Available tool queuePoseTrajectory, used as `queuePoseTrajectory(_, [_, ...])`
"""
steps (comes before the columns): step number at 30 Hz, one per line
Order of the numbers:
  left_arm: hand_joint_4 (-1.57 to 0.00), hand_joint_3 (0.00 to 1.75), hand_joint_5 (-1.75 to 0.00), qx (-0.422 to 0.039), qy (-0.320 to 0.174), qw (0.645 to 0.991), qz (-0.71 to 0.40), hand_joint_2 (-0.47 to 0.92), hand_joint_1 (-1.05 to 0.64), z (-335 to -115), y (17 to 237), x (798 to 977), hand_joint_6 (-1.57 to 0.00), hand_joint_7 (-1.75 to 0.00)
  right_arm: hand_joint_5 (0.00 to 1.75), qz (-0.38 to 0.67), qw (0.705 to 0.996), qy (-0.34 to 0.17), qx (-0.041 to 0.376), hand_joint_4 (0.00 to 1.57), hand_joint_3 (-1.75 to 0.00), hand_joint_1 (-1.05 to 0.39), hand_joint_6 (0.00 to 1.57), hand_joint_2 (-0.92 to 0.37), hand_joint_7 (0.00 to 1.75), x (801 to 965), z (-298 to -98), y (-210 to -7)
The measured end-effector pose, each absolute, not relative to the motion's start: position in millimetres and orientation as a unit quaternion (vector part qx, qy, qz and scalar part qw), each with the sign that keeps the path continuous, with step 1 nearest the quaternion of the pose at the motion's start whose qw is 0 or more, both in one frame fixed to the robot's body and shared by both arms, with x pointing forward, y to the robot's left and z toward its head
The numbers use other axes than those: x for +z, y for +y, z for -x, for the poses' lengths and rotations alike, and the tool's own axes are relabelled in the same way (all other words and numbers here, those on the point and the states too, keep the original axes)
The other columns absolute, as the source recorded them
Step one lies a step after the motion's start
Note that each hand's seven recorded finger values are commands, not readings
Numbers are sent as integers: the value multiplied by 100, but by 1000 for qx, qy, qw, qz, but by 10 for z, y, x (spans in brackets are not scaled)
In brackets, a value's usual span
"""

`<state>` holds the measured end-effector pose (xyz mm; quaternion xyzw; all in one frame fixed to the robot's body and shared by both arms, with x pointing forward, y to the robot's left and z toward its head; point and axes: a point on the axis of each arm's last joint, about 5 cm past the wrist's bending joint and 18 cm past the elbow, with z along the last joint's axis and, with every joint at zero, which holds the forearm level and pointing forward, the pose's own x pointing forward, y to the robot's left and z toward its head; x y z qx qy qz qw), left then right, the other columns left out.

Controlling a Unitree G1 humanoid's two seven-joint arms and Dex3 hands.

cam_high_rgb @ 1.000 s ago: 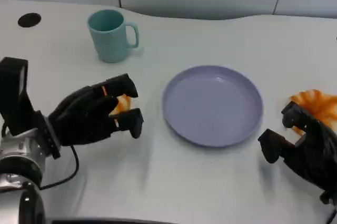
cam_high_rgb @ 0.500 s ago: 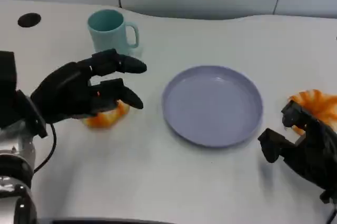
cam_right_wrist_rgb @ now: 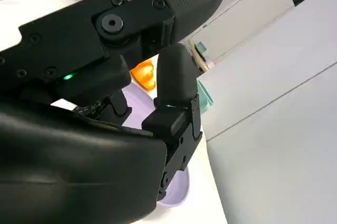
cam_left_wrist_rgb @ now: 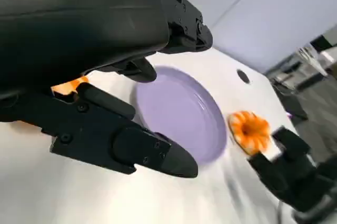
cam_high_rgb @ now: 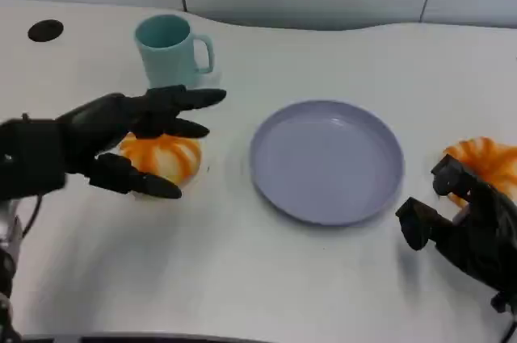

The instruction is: Grasp the bread from the table and place it into the plate.

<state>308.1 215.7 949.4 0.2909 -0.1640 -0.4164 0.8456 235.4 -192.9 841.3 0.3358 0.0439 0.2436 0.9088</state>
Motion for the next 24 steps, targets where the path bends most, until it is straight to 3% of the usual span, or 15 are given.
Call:
queuePoseTrajectory(7, [-19, 0, -11, -358, -135, 842, -380, 81, -71, -3069, 2067, 9375, -36, 0, 175, -335, 909, 44, 244, 89, 0, -43, 65, -87, 175, 8415, -2354, -1935])
queuePoseTrajectory(15, [-8, 3, -2, -304, -40, 843, -441, 90, -92, -3061, 2007, 9085, -24, 0, 175, -334, 910, 43, 243, 89, -1, -44, 65, -87, 175, 8419, -2353, -1939])
queuePoseTrajectory(24, [-8, 12, -2, -251, -10, 801, -543, 92, -96, -3106, 1834, 8959, -20, -1, 175, -330, 911, 38, 243, 90, -1, -42, 64, -87, 175, 8427, -2355, -1938])
